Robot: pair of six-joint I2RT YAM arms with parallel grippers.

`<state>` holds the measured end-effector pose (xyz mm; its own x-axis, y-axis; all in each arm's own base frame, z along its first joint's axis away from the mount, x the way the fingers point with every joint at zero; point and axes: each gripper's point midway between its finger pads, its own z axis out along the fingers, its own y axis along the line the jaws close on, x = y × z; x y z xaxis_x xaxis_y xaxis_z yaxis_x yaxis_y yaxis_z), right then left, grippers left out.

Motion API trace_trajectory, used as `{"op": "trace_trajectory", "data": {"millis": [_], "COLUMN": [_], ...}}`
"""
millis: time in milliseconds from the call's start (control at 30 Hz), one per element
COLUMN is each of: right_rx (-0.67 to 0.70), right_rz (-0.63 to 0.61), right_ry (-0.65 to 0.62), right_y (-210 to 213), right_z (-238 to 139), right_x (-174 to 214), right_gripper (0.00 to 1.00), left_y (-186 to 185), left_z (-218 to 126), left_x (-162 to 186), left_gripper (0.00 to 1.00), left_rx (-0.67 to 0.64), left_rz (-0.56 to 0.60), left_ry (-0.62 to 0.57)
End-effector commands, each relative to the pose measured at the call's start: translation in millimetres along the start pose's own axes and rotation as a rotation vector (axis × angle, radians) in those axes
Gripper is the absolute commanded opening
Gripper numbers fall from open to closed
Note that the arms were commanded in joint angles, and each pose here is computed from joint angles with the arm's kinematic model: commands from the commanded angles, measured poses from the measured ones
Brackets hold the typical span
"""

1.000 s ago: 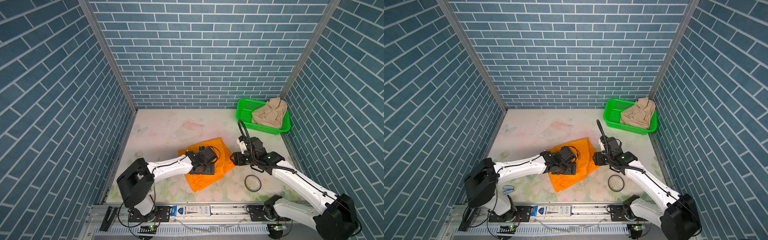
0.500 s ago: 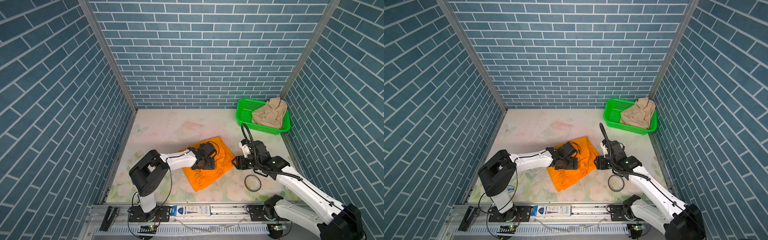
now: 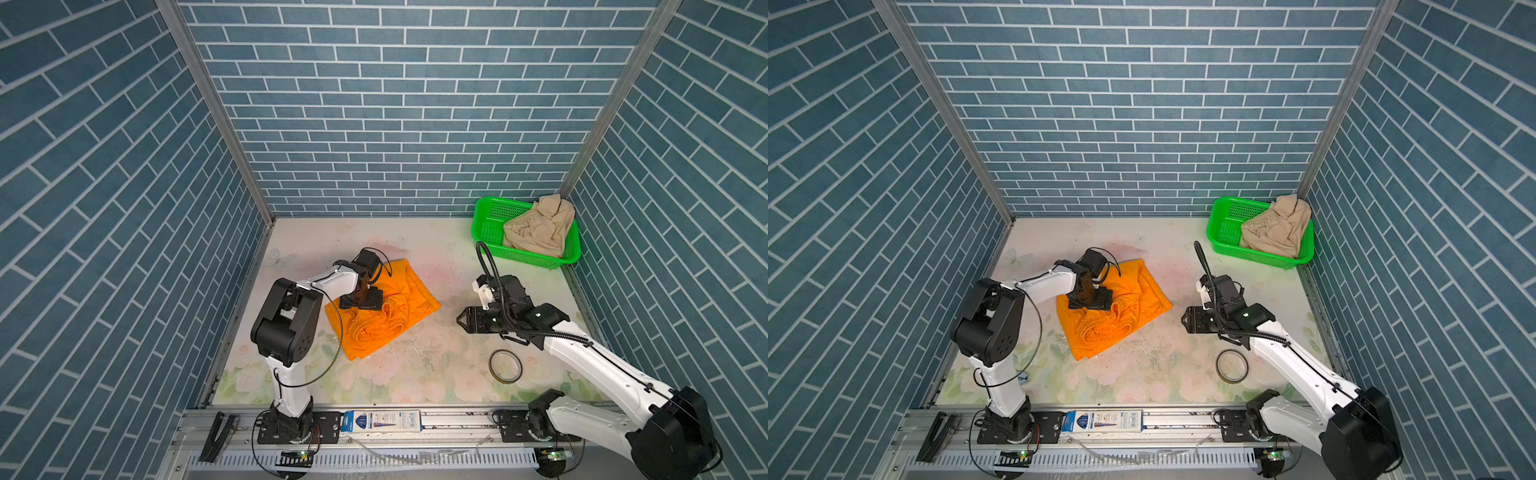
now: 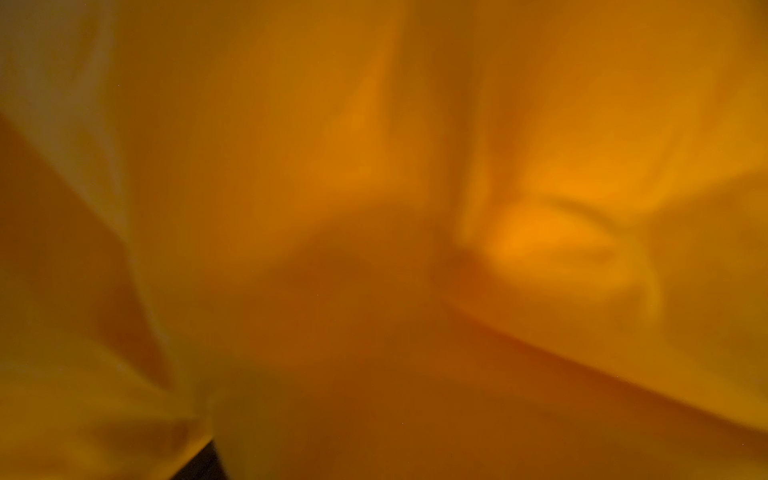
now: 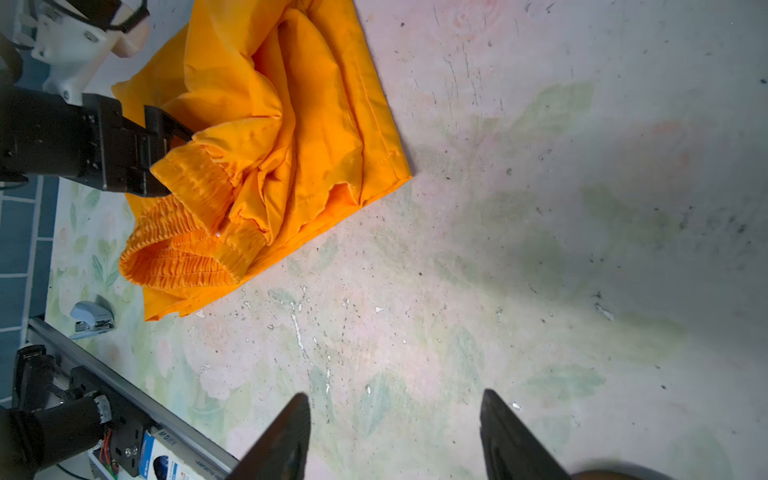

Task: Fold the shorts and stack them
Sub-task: 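Drag the folded orange shorts with the left gripper toward the far table corner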

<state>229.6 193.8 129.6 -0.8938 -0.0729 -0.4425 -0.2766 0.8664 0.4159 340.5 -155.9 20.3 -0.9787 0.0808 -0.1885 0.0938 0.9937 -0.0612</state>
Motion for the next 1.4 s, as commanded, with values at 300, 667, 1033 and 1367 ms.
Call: {"op": "trace_trajectory", "data": {"millis": [300, 667, 1033, 1367], "right_rx": [-0.053, -0.075, -0.063, -0.102], "right_rz": [-0.122, -0.116, -0.097, -0.052], "right_ry": [-0.007, -0.008, -0.047, -0.052], "right_y": [33.6, 20.6, 6.5, 12.5], "right_z": [35.7, 27.0, 1.0, -0.4], "right_x": [-61.3, -55.2, -37.0, -36.2], "right_gripper": [0.67, 0.67, 0.67, 0.65], "left_y": [-58.7, -99.9, -48.0, 24.1], "left_z": [-75.3, -35.4, -11.9, -9.6], "left_x": [45.4, 86.0, 93.0, 55.4], "left_gripper": [0.97, 0.95, 0.91, 0.87], "left_rx": [0.113, -0.144, -0.361, -0.487], "left_rz": [0.014, 0.183, 0.186, 0.144], "left_ry": [-0.088, -0.098, -0.092, -0.077]}}
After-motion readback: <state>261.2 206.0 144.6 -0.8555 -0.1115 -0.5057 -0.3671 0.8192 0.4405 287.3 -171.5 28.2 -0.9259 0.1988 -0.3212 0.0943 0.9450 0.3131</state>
